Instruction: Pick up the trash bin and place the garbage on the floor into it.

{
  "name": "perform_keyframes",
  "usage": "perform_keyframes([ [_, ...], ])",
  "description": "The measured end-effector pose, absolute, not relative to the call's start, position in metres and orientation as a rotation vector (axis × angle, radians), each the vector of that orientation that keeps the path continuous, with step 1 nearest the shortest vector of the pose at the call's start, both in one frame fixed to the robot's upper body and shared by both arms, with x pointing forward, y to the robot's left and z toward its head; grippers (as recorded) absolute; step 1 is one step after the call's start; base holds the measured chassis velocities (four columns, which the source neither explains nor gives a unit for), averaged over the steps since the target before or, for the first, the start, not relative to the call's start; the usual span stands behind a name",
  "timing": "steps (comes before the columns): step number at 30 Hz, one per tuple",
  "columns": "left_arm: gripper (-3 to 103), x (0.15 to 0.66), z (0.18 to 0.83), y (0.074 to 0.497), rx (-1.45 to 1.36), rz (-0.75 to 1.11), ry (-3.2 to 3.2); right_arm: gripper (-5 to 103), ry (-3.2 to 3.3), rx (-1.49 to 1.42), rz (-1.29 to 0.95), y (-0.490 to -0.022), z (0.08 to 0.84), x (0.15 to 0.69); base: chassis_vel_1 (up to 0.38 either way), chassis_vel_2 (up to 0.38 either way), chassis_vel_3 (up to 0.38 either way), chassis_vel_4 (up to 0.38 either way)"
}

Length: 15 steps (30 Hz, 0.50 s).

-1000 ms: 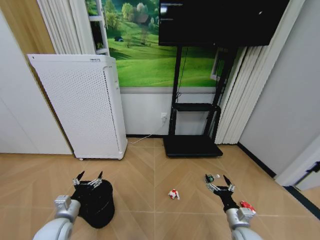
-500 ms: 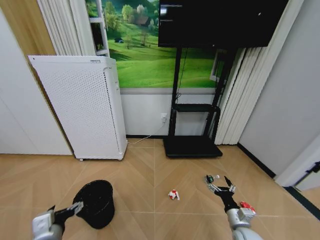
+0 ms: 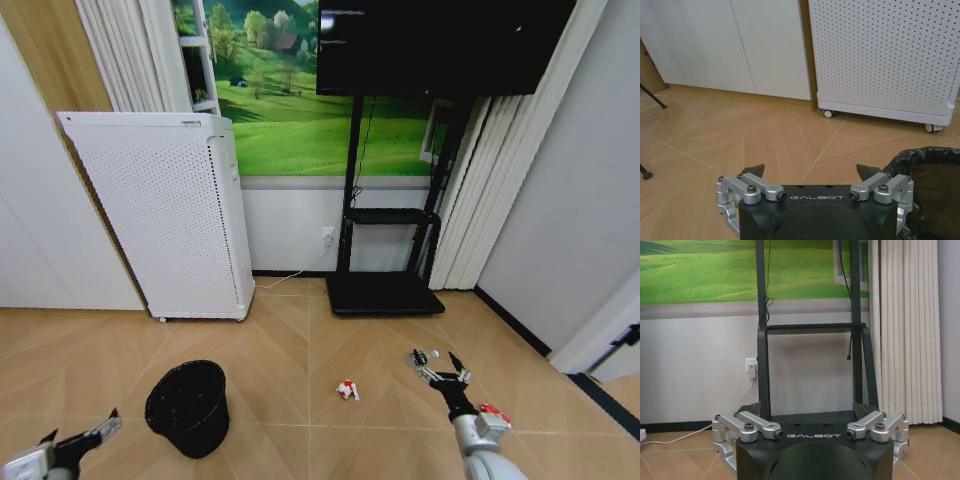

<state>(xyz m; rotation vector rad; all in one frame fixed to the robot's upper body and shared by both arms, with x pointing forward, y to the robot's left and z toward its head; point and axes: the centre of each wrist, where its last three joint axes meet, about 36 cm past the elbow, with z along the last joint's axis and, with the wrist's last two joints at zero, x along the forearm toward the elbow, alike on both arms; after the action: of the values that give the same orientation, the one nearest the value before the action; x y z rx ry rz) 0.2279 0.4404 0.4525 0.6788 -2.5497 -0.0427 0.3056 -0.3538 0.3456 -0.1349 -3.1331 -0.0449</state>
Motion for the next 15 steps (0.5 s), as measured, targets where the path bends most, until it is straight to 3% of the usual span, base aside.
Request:
perform_keyframes([
  [6,100,0.252,0.451,0.450,0.634,0.055,-2.543,100,-3.126,-0.137,-0.048,-0.355,0.343,0.306,0.000,0.000,0.000,0.000],
  [15,100,0.289,0.439,0.429,0.481,0.169,-2.451,100,-3.121,-0.146,-0.055,-0.357,0.340,0.307,0.000,0.000,0.000,0.000],
])
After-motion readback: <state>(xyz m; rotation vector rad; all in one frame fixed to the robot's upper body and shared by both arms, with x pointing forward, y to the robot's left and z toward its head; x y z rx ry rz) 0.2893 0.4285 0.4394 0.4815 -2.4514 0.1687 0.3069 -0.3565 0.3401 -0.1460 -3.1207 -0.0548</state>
